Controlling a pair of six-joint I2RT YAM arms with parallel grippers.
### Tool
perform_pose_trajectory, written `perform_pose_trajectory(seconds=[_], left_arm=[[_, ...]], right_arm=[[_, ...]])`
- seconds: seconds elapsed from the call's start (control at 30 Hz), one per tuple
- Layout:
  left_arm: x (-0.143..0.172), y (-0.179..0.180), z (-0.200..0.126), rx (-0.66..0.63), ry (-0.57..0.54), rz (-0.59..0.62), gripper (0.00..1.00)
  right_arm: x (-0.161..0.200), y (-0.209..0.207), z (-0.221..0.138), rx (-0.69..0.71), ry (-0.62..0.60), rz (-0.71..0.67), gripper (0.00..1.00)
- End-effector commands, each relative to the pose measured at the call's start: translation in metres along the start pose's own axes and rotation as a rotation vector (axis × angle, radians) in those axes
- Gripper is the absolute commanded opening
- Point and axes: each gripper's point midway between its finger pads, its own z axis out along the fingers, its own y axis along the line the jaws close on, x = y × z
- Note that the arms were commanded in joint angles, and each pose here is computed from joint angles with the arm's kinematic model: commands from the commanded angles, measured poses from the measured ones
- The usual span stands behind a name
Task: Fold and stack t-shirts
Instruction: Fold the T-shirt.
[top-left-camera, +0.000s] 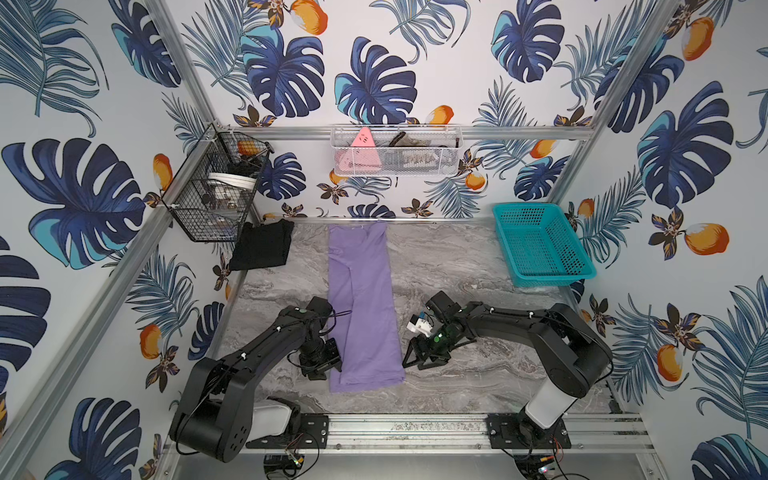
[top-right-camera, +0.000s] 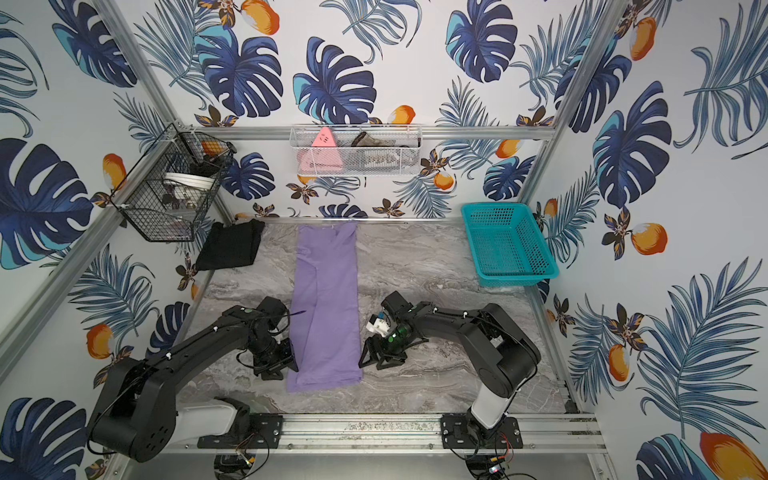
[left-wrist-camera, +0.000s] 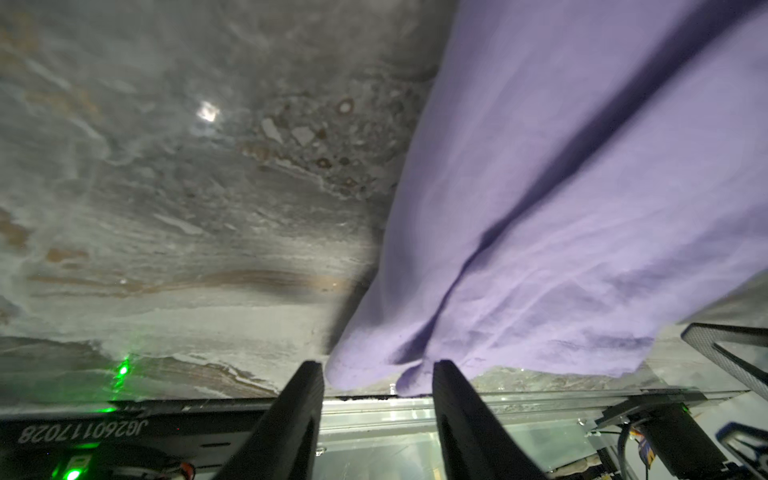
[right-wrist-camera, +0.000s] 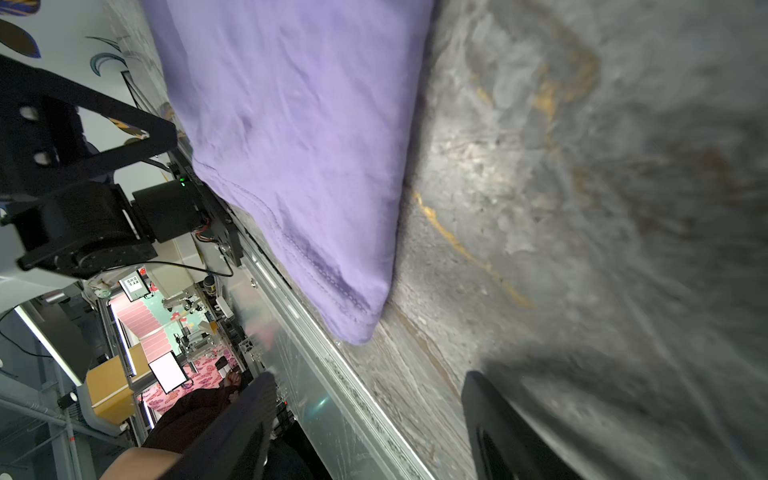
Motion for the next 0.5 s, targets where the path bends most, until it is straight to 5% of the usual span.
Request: perform_pose_trajectory(seconds=[0.0, 0.47], left_arm=[[-0.003, 0.004, 0.002, -0.023, -0.015, -0.042, 0.51], [-0.003, 0.0, 0.007, -0.01, -0.034, -0.033, 0.47]], right_arm=[[-0.004, 0.005, 0.008, -0.003, -0.008, -0.02, 0.75], [-0.021, 0.015, 0.037, 0.03, 0.03, -0.078, 0.74]])
